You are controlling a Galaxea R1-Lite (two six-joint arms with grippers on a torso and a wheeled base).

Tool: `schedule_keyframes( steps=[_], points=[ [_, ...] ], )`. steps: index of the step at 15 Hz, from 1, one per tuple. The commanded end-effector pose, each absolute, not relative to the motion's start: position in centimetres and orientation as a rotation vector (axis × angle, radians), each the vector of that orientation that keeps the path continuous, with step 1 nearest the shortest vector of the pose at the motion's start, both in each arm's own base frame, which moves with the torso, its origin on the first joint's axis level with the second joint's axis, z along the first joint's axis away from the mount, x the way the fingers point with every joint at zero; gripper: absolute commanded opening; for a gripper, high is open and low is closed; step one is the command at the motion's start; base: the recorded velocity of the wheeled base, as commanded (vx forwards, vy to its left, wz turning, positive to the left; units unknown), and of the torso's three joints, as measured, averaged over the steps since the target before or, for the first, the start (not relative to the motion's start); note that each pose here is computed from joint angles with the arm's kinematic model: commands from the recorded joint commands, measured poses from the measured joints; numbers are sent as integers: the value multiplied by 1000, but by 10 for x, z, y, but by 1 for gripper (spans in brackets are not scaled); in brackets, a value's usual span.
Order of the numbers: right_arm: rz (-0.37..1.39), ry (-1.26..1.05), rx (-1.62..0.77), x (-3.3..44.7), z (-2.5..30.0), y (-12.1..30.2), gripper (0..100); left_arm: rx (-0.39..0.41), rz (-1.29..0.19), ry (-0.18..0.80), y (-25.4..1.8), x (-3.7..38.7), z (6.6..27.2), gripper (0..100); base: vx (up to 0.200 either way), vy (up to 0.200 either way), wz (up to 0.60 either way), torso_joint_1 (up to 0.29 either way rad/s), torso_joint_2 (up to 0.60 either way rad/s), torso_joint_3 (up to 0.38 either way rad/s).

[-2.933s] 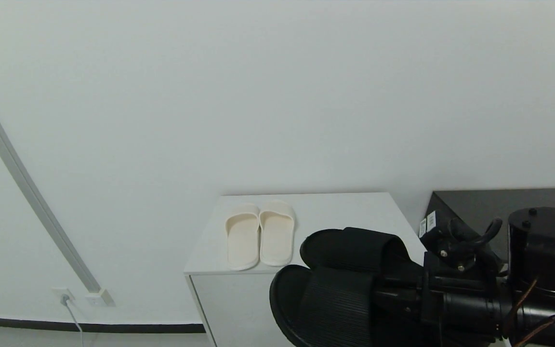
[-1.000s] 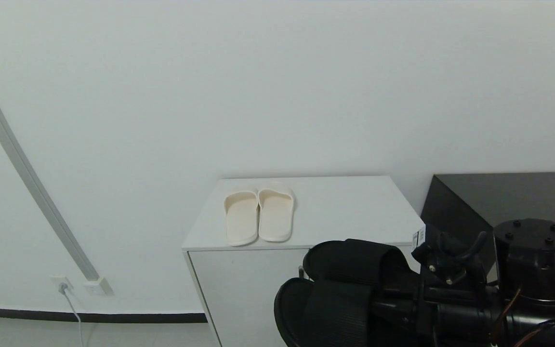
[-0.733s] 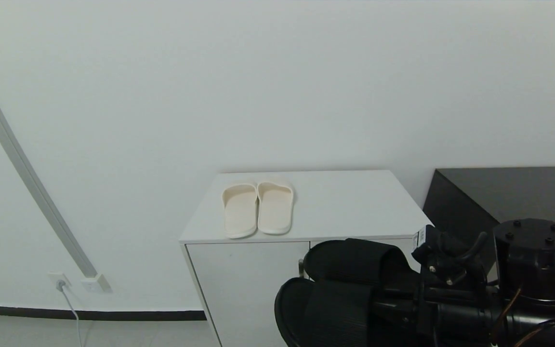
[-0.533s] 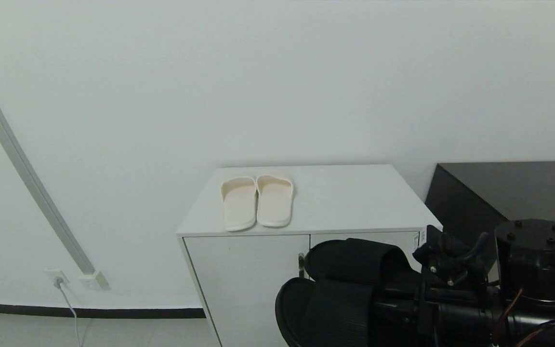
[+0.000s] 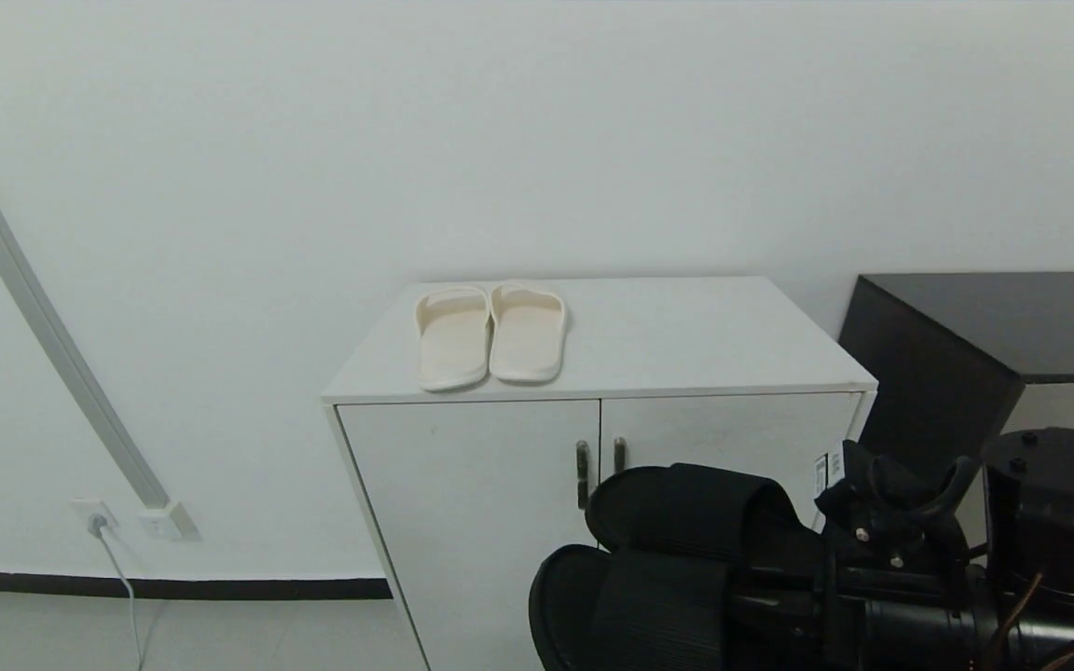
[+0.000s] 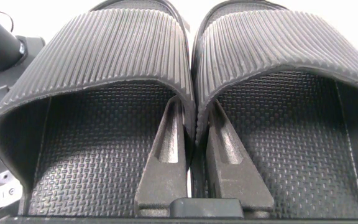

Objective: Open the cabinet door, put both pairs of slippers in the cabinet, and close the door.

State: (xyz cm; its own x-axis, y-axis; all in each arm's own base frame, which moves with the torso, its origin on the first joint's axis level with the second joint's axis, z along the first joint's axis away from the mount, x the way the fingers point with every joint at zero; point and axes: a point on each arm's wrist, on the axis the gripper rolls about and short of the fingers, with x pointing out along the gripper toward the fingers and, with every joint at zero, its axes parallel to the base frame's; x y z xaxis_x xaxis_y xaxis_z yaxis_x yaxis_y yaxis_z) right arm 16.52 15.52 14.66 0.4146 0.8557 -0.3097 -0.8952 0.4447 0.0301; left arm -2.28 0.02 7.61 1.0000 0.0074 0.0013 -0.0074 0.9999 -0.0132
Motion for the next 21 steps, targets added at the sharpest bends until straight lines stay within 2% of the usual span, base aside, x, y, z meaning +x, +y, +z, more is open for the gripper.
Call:
schedule_keyframes(
  steps=[1,11,15,16,17,18,19,21],
  points=[
    [1113,310,-152,165,144,158,0,-14,9,-2,0,-23,76,100,0,0,0,-203,520,315],
    [1110,325,-155,165,140,157,0,-12,15,6,0,-22,76,100,0,0,0,-163,491,327],
    [1114,352,-160,168,134,160,0,43,15,0,0,-23,78,100,0,0,0,-110,461,354],
    [1114,352,-160,168,134,160,0,28,2,-20,0,-24,93,100,0,0,0,-76,437,364],
    [1114,353,-160,168,134,160,0,-1,-25,-78,0,-29,121,100,0,0,0,-61,456,388],
    [1114,353,-160,168,134,160,0,-6,-68,-81,-1,-27,143,100,0,0,0,-41,432,393],
    [1115,351,-161,168,134,160,0,-10,-104,-22,-2,-14,161,100,0,0,0,-7,334,281],
    [1117,343,-170,167,135,160,0,-24,-183,55,-4,13,184,100,0,0,0,1,38,16]
  ],
)
